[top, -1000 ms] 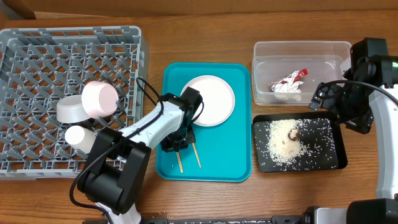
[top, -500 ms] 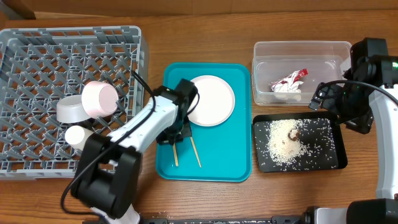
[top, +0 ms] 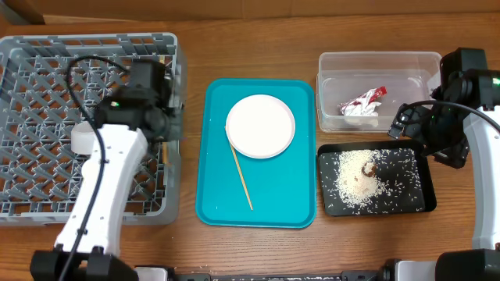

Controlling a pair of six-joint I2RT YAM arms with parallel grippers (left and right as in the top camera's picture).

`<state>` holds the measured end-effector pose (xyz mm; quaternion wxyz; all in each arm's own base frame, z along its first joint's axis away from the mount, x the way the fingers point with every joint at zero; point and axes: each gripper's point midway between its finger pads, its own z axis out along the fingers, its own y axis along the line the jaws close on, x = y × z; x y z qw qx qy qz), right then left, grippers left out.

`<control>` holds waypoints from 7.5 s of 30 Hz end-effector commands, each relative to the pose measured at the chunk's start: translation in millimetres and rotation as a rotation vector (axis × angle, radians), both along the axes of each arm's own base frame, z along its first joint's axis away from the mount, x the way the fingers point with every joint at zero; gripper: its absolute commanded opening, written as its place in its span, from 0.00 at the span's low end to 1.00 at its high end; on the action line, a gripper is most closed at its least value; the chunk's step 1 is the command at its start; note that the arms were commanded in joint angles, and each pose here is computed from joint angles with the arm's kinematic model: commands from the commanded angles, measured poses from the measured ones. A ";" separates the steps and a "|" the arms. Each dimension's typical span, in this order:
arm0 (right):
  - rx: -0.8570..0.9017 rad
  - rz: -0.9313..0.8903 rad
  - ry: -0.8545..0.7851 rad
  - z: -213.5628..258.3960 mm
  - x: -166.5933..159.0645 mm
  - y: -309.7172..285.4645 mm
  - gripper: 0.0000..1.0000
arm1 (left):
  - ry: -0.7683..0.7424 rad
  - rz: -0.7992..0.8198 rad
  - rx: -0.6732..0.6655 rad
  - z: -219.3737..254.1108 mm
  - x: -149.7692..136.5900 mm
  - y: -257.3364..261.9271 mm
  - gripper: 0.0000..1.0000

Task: Sort waste into correct bins and load items into the dishwasher

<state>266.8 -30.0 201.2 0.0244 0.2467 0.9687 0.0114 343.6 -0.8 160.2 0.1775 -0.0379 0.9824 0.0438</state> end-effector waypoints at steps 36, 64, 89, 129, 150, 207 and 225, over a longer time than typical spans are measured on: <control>0.001 -0.002 -0.035 8.4 2.9 0.2 1.00 | 0.428 -0.004 -0.074 -163.6 -68.3 -157.9 0.29; 0.001 -0.002 -0.031 8.3 2.1 0.3 1.00 | -0.048 0.094 0.171 -4.5 18.1 26.2 0.04; 0.001 -0.002 -0.035 8.4 3.0 0.2 1.00 | -0.062 -0.810 -0.149 -65.2 3.5 -256.2 0.66; 0.001 -0.002 -0.034 8.4 2.9 0.2 1.00 | -0.320 -0.503 -0.815 120.0 69.6 -98.1 0.04; 0.063 0.006 -0.074 9.8 11.9 10.6 1.00 | -0.184 -0.088 -0.610 69.2 57.2 27.3 1.00; -0.066 0.390 -1.367 76.7 -63.3 67.8 1.00 | -0.579 -0.126 -0.216 81.5 -205.3 -23.9 1.00; -0.092 0.382 -1.498 -20.4 -28.0 71.4 1.00 | -0.579 -0.126 -0.216 81.5 -205.3 -23.9 1.00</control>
